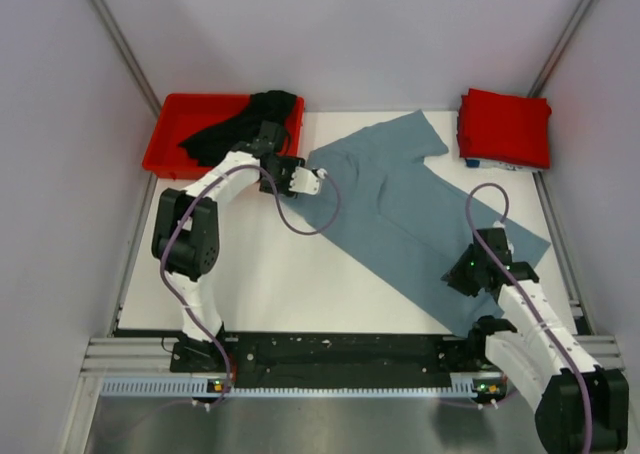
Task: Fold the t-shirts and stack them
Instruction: Fold the flattened tshirt in 1/3 of the way
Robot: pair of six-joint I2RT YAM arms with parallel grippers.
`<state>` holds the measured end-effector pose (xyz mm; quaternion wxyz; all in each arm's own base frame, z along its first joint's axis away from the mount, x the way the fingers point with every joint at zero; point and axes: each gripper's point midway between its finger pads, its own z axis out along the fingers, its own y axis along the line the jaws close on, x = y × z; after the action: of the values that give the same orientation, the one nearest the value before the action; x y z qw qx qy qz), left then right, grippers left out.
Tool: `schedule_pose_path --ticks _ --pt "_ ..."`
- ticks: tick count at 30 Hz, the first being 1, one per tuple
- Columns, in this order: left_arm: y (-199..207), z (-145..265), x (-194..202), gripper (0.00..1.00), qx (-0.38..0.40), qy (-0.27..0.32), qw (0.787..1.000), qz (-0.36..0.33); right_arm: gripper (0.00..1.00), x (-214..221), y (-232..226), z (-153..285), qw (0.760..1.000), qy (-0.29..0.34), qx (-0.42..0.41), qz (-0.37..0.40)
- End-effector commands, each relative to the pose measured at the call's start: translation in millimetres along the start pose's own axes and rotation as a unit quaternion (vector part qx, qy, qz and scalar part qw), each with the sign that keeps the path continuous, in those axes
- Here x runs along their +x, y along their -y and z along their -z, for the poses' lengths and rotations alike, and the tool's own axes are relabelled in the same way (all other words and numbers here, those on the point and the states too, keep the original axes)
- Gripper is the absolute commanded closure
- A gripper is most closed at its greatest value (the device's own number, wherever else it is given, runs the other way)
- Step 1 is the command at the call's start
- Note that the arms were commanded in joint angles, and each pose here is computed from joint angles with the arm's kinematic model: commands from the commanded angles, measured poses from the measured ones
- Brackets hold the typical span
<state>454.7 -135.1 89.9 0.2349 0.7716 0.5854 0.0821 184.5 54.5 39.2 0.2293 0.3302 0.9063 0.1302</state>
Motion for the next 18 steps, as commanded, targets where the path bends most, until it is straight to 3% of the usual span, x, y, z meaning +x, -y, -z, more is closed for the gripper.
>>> schedule_pose_path --ticks 1,9,18 --pt "16.9 -30.8 -4.6 0.4 0.036 0.019 0.999 -0.024 0.8 -12.1 4.4 -12.5 0.998 0.032 0.018 -0.055" --pt "51.4 -28.9 -10.5 0.43 0.09 0.038 0.995 -0.022 0.88 -37.5 31.7 -18.7 0.993 0.056 0.068 -0.084" --pt "31.7 21.3 -37.7 0.42 0.058 0.073 0.996 -0.012 0.87 -74.2 34.2 -12.5 0.989 0.098 0.106 -0.041"
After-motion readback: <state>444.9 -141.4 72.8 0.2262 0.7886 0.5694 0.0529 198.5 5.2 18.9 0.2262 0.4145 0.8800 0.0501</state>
